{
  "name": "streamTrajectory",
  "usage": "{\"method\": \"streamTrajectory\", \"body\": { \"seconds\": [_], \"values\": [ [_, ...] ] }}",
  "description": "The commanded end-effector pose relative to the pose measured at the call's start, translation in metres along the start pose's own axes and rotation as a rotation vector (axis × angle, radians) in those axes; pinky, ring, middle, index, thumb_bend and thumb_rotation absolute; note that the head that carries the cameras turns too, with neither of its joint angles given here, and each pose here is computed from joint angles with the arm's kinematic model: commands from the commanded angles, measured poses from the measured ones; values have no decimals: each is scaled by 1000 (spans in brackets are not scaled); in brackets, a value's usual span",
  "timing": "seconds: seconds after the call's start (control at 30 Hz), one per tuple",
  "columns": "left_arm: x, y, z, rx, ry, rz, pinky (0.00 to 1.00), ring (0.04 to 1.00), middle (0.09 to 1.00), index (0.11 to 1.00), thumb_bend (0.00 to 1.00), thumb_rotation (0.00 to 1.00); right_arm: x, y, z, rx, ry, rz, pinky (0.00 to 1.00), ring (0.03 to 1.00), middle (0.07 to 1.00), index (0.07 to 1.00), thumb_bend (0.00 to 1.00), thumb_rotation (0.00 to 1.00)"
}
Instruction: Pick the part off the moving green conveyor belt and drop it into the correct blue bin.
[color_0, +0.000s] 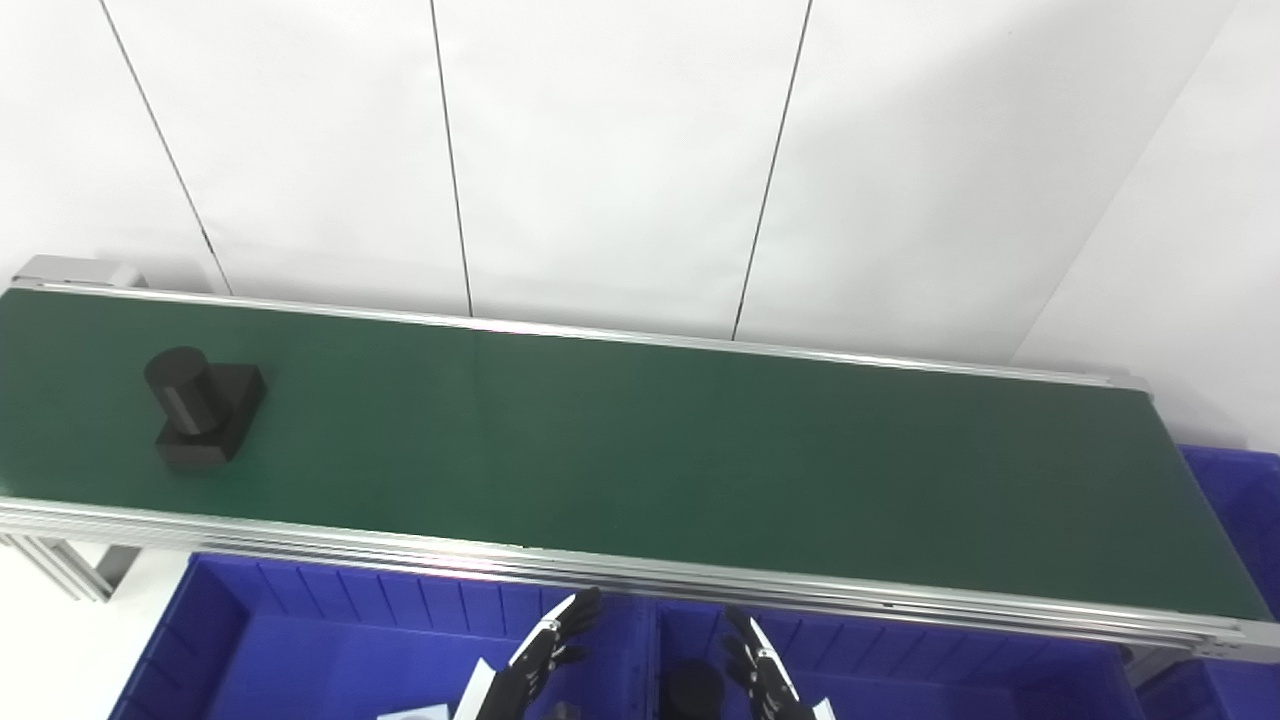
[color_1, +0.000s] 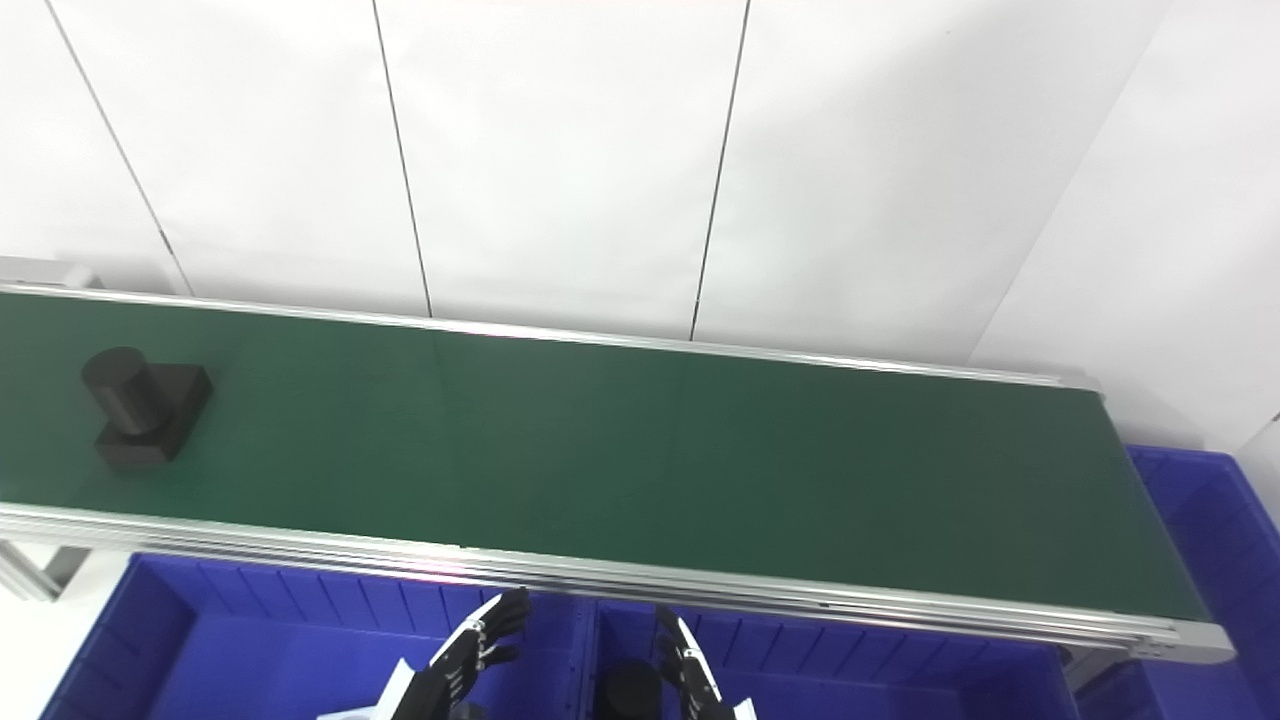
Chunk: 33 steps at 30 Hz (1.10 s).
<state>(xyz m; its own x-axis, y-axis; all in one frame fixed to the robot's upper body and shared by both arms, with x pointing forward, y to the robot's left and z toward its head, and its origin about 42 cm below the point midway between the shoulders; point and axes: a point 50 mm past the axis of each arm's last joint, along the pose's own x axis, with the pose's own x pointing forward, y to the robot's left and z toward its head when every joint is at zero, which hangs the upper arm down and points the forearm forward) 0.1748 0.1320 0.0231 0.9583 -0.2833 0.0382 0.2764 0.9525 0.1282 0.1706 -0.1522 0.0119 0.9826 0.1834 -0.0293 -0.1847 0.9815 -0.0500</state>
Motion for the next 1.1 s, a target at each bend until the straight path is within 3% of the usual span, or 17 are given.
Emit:
{"method": "streamTrajectory", "body": {
  "seconds": [0.0,0.2,0.47,0.73,1.07],
  "values": [
    [7,3,9,-5,-71,24,811,885,886,882,824,1000,5,0,9,5,-76,-1,928,953,983,951,883,972],
    [10,-7,9,1,-76,28,796,871,871,871,772,1000,3,-8,8,8,-71,-10,935,952,977,957,872,966],
    [13,-15,6,1,-70,30,775,858,862,850,843,1000,4,-14,4,12,-59,-8,975,971,995,988,890,992],
    [13,-15,6,14,-77,41,758,852,856,841,764,975,3,-14,3,10,-55,-4,995,979,997,991,858,1000],
    [13,-14,5,27,-79,44,754,850,854,841,753,958,4,-13,3,17,-54,-3,995,979,997,989,848,997]
  ]
}}
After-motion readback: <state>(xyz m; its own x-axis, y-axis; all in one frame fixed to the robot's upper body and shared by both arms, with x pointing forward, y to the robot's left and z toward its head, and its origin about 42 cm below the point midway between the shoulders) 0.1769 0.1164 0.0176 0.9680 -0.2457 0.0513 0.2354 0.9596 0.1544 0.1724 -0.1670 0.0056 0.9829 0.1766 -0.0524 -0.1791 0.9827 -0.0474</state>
